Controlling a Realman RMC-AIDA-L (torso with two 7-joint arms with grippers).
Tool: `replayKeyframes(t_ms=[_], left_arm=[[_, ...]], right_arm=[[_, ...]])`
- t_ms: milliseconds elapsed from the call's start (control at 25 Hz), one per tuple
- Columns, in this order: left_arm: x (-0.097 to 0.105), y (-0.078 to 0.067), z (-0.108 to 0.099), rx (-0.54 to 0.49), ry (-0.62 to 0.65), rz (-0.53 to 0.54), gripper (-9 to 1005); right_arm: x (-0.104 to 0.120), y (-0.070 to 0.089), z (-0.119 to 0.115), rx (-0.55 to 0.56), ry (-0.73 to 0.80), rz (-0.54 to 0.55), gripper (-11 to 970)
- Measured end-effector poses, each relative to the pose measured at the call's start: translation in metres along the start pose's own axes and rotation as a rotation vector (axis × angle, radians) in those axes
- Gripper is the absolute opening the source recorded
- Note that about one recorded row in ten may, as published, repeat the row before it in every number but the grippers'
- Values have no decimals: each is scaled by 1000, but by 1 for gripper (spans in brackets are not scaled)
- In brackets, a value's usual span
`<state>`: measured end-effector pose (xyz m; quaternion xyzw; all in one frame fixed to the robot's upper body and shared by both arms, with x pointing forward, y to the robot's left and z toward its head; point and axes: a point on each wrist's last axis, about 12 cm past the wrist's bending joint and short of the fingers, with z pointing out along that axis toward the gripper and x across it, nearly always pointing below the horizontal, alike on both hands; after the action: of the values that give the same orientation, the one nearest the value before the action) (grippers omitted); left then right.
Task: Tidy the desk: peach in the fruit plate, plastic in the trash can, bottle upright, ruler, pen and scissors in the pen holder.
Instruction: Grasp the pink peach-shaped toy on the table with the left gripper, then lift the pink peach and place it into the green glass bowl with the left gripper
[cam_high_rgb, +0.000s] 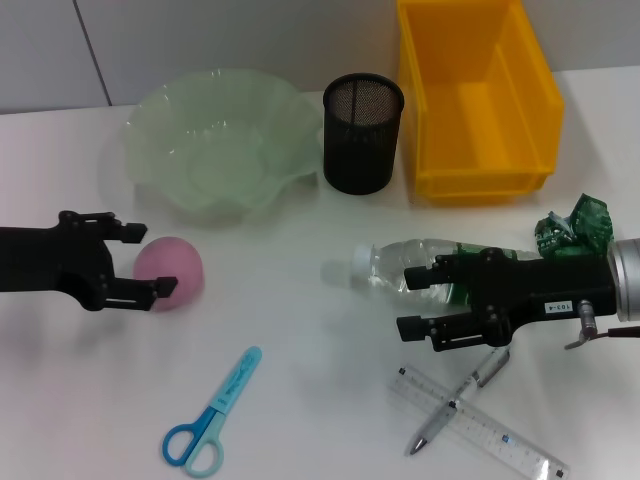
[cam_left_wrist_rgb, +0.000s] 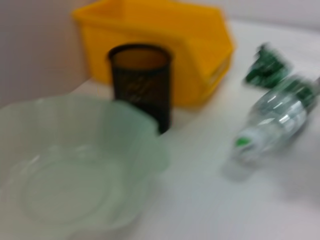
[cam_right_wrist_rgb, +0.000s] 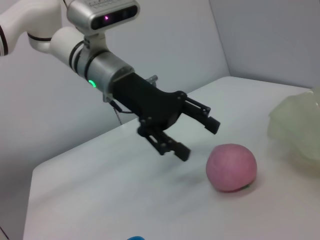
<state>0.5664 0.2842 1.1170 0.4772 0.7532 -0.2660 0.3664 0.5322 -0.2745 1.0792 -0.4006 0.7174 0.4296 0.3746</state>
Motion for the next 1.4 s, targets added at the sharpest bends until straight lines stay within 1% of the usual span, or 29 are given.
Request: replayKeyframes(t_ms=[40,80,160,200,280,320,360,400,440,560,680,1160,1320,1400], left_arm=[[0,0,0,0,0,0,794],[1,3,-1,-29,20,9,793],[1,3,-1,-29,20,9,789],[4,11,4,-101,83,25,788],[4,11,4,-101,83,25,785],[6,12,11,-119,102,25,783],[6,12,11,-119,102,25,782],[8,13,21,-124,116,13,780],[9,14,25,-120,118,4,778],[11,15,31,-132,125,-8,774],[11,16,35,-149,134,-6,769],[8,17,36,-151,130,-59,750],[8,17,36,-149,130,-60,506],[8,17,35,-147,130,-63,446]], right_arm=[[0,0,0,-1,0,1,771],[0,0,0,0,-1,4,771],[0,0,0,1,-2,7,771],[0,0,0,1,-3,10,771],[-1,0,0,2,-4,12,771],[-1,0,0,2,-4,12,771],[-1,-1,0,2,-4,12,771],[-1,-1,0,3,-4,11,771],[-1,-1,0,4,-4,11,771],[-2,-2,1,8,0,8,771],[-3,-3,1,9,1,3,771],[-6,-5,-1,19,0,-6,770],[-6,-6,-1,29,2,-6,771],[-6,-7,-1,31,2,-6,771]])
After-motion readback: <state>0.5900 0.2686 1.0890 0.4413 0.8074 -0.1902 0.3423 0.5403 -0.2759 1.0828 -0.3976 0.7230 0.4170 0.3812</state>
